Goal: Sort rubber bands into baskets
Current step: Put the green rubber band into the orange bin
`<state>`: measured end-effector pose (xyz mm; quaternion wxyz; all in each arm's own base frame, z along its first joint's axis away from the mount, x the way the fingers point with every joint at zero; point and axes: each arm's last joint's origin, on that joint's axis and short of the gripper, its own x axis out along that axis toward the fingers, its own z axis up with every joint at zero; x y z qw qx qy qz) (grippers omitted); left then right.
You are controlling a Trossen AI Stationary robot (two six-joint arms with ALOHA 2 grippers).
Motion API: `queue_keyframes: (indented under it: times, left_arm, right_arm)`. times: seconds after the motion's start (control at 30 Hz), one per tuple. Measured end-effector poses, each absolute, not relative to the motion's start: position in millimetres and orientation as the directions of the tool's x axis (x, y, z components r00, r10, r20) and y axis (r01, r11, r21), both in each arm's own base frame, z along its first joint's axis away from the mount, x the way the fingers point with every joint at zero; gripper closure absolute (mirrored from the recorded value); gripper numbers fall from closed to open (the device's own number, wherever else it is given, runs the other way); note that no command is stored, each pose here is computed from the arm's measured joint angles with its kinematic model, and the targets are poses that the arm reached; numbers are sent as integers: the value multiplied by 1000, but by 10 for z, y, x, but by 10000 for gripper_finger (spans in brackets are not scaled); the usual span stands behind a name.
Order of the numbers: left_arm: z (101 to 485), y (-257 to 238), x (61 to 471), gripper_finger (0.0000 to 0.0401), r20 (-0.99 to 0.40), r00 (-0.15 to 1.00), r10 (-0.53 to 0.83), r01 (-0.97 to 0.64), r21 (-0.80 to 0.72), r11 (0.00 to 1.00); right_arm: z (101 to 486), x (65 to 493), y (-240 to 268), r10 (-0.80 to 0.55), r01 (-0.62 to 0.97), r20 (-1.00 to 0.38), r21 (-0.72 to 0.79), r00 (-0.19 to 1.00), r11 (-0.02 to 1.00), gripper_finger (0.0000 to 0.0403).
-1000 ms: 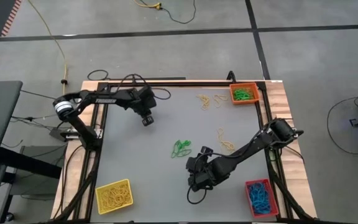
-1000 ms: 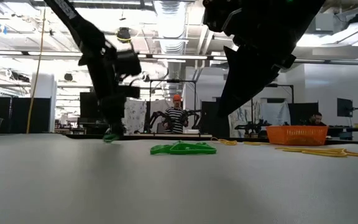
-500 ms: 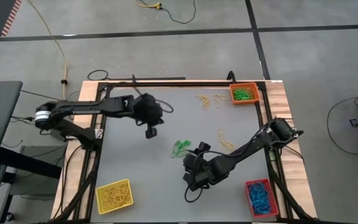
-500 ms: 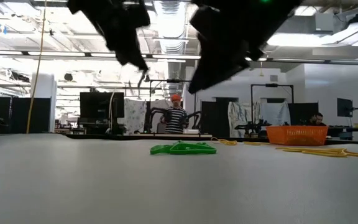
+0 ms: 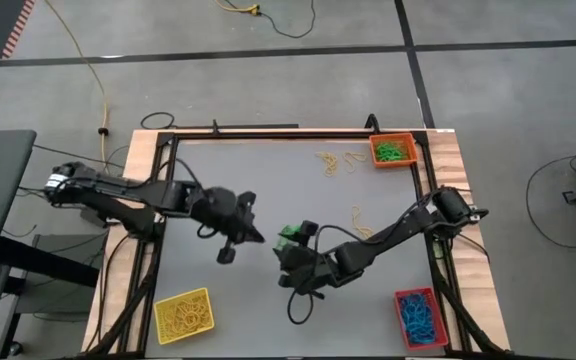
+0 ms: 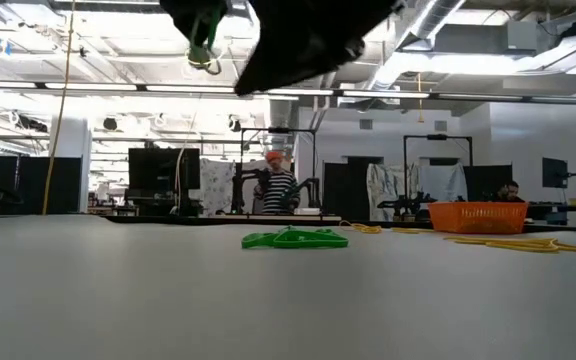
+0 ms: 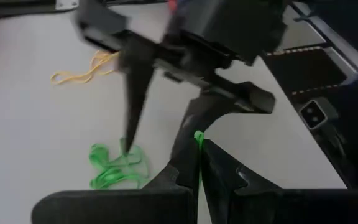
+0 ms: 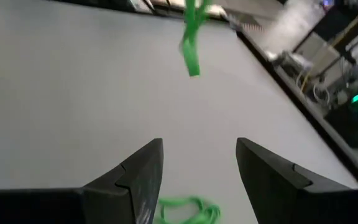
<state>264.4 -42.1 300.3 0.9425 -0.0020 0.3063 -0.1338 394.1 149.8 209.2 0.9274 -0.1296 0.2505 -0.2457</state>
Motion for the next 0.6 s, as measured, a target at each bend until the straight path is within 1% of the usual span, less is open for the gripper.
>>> queue_keyframes:
  times: [0.07, 0.2, 0.33, 0.47, 0.6]
  left_arm:
    - [2994, -508, 2640, 401, -580, 776, -247, 258, -65, 964]
    - [2979, -608, 2627, 401, -588, 773, -238, 261, -48, 964]
    - [2971, -678, 2619, 401, -590, 774, -229, 249, -49, 967]
    - [2981, -724, 2614, 401, -579, 783, -226, 250, -40, 968]
    - [3014, -763, 2626, 401, -545, 802, -244, 261, -47, 964]
  right_arm:
    - [2126, 3968, 1514, -499, 360, -382, -380, 778, 852, 170]
    - [2179, 4018, 1557, -395, 252, -375, -376, 839, 892, 170]
    - [2210, 4037, 1575, -362, 226, -357, -369, 861, 902, 170]
    - [2243, 4077, 1586, -248, 126, -356, -332, 901, 935, 170]
    - [2280, 4101, 1594, -224, 121, -321, -311, 920, 943, 170]
